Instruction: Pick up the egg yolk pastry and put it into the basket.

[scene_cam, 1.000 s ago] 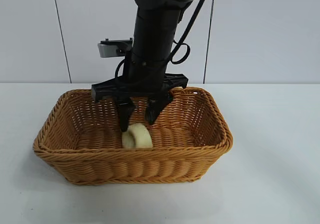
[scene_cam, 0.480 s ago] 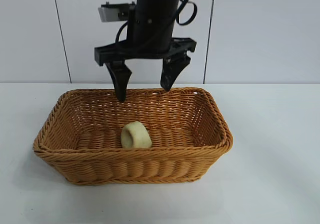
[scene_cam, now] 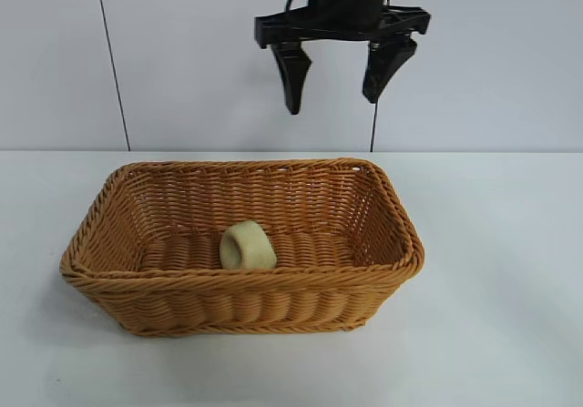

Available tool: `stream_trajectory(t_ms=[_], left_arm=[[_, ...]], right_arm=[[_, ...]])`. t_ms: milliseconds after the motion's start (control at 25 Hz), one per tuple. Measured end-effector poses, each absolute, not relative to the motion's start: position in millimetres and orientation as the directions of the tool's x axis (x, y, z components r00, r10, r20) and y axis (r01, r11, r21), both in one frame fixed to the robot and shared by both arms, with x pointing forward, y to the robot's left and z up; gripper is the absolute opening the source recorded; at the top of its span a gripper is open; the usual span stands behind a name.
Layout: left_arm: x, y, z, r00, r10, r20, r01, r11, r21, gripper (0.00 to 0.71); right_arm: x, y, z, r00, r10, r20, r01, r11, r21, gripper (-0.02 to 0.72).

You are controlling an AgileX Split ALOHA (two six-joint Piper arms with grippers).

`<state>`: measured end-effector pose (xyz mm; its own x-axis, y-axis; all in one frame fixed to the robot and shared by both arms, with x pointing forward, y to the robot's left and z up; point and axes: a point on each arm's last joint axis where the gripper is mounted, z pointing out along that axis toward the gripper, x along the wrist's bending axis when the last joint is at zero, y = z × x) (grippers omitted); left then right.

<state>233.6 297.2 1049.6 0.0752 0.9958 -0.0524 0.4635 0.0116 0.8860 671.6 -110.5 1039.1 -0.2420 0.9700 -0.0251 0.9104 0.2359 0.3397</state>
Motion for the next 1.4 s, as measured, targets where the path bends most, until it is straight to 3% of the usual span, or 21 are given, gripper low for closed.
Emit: stream_trajectory(t_ms=[360, 600, 880, 1040, 1400], left_arm=[[233.6, 297.2, 1049.6, 0.075, 0.996, -0.052, 0.463, 0.011, 0.886, 0.696], [233.6, 297.2, 1049.6, 0.075, 0.996, -0.052, 0.463, 0.011, 0.886, 0.696], [233.6, 297.2, 1049.6, 0.075, 0.996, -0.052, 0.463, 0.011, 0.886, 0.696], [233.6, 297.2, 1049.6, 0.075, 0.996, -0.052, 0.463, 0.011, 0.886, 0.696], [233.6, 297.2, 1049.6, 0.078, 0.996, -0.047, 0.463, 0.005, 0.886, 0.696]], right_arm=[[708.2, -244.2, 1038.8, 0.022, 0.998, -0.057, 0.940, -0.001, 0.342, 0.611], [711.4, -303.5, 1038.8, 0.144, 0.988, -0.061, 0.933, -0.115, 0.342, 0.611], [710.2, -311.2, 1037.4, 0.145, 0.988, -0.050, 0.935, -0.120, 0.333, 0.611], [693.0, -309.4, 1033.1, 0.137, 0.990, -0.040, 0.952, -0.121, 0.280, 0.611], [584.6, -301.7, 1028.2, 0.093, 0.996, 0.007, 0.992, -0.093, 0.080, 0.611]])
